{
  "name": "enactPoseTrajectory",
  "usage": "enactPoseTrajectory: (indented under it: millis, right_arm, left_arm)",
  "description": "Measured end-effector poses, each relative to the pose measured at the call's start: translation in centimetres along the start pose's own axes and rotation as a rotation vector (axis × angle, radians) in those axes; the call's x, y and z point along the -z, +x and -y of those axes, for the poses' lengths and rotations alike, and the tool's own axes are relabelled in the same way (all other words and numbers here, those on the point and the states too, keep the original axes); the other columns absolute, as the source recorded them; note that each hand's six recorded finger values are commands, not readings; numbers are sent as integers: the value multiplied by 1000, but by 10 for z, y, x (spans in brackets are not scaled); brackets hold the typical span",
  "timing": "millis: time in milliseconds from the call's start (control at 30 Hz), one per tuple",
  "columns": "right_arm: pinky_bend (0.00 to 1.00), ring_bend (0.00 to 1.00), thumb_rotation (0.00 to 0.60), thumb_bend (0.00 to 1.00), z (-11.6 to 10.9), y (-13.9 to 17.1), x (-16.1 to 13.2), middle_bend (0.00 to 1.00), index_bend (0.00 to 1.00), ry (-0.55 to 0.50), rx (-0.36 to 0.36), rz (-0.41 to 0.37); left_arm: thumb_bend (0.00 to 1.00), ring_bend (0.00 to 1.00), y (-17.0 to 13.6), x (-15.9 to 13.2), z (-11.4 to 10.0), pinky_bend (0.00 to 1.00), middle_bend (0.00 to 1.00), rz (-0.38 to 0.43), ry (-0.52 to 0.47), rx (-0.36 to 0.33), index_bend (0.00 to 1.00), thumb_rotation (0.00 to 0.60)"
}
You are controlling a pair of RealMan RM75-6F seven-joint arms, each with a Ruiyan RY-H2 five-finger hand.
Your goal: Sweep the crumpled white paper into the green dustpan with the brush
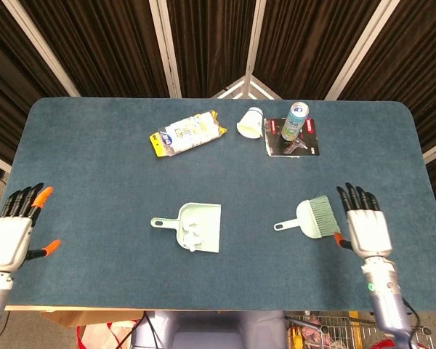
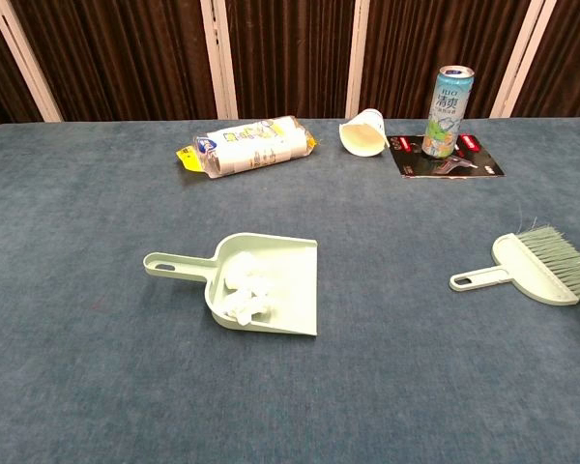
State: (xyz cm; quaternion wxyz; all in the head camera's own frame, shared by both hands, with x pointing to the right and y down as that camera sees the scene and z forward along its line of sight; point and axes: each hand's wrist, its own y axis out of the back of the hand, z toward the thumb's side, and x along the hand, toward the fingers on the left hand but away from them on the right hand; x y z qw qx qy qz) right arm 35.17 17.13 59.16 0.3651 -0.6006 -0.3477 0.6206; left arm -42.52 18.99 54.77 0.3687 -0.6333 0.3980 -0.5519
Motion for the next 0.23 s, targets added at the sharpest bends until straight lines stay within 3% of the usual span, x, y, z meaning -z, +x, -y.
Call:
enactPoseTrajectory:
  millis: [233]
  right_arm:
    - [18, 0, 600, 249, -1, 40, 50, 0, 0, -31, 59, 21]
  left_arm:
    - [0, 0, -24, 35, 1, 0, 0, -9, 115, -55, 0, 600]
